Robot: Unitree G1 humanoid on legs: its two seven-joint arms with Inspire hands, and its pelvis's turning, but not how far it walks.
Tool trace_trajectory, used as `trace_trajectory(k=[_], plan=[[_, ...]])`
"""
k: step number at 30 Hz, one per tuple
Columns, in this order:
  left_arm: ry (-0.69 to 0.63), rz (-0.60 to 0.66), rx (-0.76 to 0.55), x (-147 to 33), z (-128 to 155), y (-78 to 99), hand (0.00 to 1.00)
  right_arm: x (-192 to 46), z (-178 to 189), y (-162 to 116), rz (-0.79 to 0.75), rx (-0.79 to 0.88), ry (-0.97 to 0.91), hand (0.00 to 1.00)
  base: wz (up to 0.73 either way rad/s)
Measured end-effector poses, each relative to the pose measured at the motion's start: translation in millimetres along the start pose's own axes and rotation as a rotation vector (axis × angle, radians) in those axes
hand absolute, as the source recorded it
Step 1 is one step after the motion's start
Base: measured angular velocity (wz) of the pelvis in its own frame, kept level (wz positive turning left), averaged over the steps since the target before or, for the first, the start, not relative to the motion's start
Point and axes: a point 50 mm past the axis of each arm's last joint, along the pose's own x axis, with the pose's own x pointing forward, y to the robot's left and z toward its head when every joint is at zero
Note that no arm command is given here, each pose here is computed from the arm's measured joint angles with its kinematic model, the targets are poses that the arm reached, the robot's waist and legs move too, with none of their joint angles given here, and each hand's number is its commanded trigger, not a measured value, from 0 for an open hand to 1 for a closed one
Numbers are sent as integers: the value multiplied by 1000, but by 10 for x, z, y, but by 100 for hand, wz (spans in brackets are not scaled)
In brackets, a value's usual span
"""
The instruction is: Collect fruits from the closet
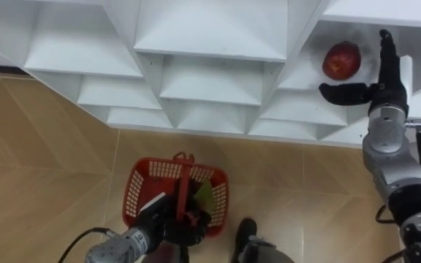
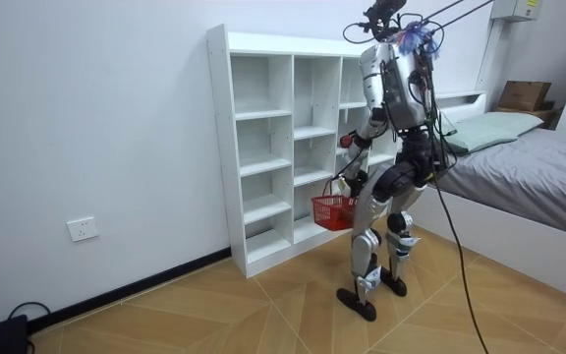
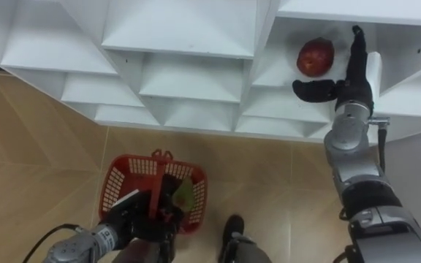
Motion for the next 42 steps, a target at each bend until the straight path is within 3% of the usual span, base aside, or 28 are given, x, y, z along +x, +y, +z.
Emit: trace_trajectory(k=[12,40,41,42], plan=[[22,1,13,-23,-41,25,100,103,210,23,-2,12,-31,0,1],[32,26,23,-8,-41,17,100,118,286,46,10,-37,-73,0,0],[34,28,23,-6,-39,20,100,118,287,46,10,-37,-73,4,0],[34,29,23,-6,-39,20,100,118,286,46,10,-38,-73,89,0]])
